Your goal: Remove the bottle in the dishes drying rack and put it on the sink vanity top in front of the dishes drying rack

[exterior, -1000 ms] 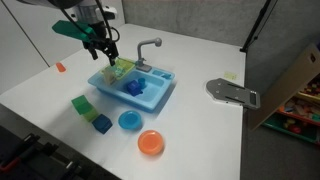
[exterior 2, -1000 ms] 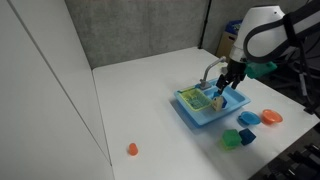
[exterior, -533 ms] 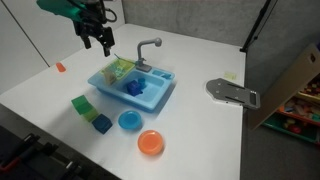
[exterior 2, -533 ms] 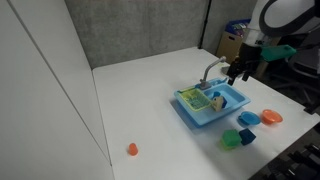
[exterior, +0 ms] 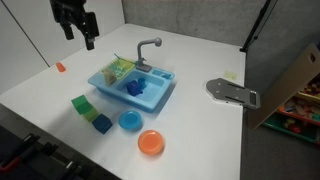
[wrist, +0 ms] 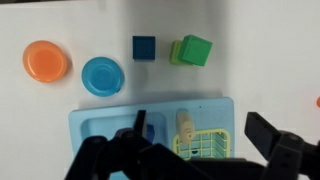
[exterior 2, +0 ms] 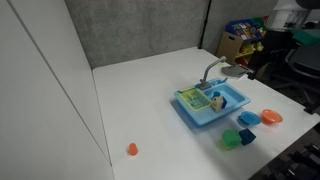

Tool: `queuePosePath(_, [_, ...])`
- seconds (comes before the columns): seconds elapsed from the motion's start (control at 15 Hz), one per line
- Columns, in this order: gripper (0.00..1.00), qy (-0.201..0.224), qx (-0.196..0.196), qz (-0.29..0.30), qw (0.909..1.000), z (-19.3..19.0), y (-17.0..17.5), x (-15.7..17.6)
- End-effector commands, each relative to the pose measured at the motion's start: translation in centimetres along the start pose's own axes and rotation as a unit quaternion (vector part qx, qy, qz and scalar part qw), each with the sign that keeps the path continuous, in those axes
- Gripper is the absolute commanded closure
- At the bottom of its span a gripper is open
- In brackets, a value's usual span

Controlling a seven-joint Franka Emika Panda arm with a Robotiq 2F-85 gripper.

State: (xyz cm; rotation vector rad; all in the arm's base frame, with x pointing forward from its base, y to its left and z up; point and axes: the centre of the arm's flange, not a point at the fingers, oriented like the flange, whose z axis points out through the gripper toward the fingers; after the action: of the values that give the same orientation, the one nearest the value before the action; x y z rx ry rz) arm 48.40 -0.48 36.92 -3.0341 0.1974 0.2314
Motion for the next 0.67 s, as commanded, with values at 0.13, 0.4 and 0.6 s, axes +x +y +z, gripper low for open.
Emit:
queuePosePath(0.13, [0.0,0.015,0.006,0.068,0.9975,-2.7,1.1,-6.6])
queuePosePath(0.4, [0.0,0.043,0.002,0.112,0.9927,-4.1,1.3,-9.2])
queuePosePath(0.6, [0.0,0.04,0.01,0.099,0.9942,-3.8,1.2,-7.9])
